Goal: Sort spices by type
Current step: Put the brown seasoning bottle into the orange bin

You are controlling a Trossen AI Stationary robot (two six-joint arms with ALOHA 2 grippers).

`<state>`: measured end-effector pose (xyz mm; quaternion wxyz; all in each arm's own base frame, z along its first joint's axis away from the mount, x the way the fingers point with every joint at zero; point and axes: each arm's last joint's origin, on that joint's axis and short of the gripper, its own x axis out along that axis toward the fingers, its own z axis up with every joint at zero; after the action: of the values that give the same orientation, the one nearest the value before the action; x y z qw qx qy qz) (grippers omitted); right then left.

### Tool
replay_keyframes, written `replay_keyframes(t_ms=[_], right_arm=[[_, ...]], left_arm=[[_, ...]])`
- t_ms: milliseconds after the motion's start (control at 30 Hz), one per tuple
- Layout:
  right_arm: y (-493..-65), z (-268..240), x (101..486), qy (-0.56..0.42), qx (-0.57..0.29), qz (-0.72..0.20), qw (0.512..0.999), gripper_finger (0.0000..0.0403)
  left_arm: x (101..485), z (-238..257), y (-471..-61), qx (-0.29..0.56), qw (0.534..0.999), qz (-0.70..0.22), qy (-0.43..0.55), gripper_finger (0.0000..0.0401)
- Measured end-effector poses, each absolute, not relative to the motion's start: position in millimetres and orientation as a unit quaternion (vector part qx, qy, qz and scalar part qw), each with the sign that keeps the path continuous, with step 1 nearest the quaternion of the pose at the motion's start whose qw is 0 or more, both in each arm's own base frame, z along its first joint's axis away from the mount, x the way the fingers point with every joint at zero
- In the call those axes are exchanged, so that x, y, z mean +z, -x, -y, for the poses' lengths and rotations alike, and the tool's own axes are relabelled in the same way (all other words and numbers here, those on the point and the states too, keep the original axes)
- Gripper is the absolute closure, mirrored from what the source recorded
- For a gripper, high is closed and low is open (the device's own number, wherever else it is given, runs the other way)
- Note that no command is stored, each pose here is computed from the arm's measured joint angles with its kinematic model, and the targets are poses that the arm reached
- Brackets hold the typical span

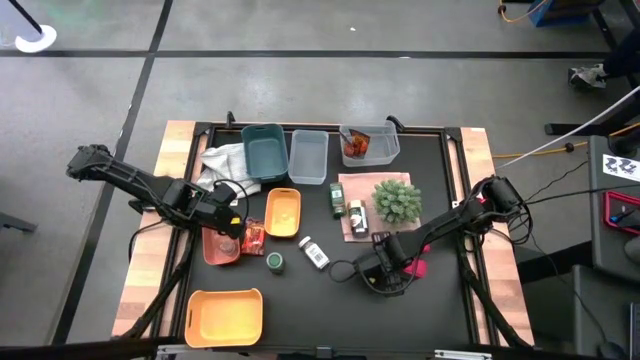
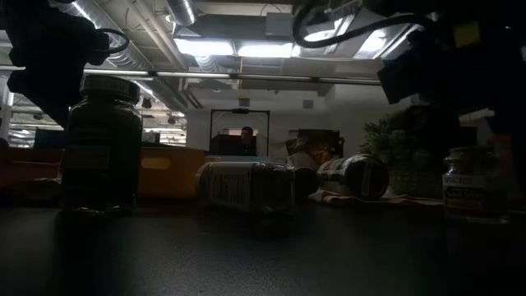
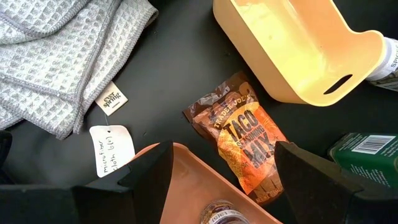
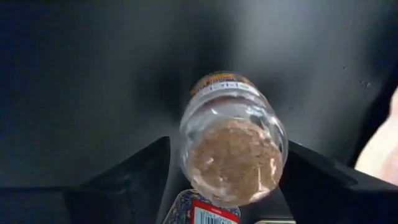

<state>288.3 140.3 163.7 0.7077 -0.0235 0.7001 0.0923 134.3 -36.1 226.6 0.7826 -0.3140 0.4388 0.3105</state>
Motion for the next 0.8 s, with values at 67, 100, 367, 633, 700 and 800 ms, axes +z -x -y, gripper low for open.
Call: replay_keyframes(t_ms=[67, 100, 367, 633, 700, 800], right_arm=[[-289.8, -140.9, 163.5, 0.021, 0.095, -0.694, 0.713, 0.0145], [-290.6, -141.4, 163.4, 0.02, 0.096, -0.691, 0.716, 0.0148], [-294.0, -143.0, 163.7, 0.016, 0.102, -0.677, 0.729, 0.016], [-294.7, -143.4, 163.8, 0.015, 0.103, -0.674, 0.731, 0.019], [-295.4, -143.7, 163.9, 0.014, 0.104, -0.671, 0.734, 0.0204], [-297.0, -144.4, 164.1, 0.012, 0.107, -0.665, 0.739, 0.021]], left_arm=[[226.6, 36.1, -134.3, 0.31, 0.783, -0.439, 0.314, 0.0138], [226.6, 36.1, -134.3, 0.31, 0.783, -0.439, 0.314, 0.0138], [226.6, 36.1, -134.3, 0.31, 0.783, -0.439, 0.314, 0.0138], [226.6, 36.1, -134.3, 0.31, 0.783, -0.439, 0.314, 0.0138], [226.6, 36.1, -134.3, 0.31, 0.783, -0.439, 0.314, 0.0138], [226.6, 36.1, -134.2, 0.31, 0.783, -0.439, 0.314, 0.0138]])
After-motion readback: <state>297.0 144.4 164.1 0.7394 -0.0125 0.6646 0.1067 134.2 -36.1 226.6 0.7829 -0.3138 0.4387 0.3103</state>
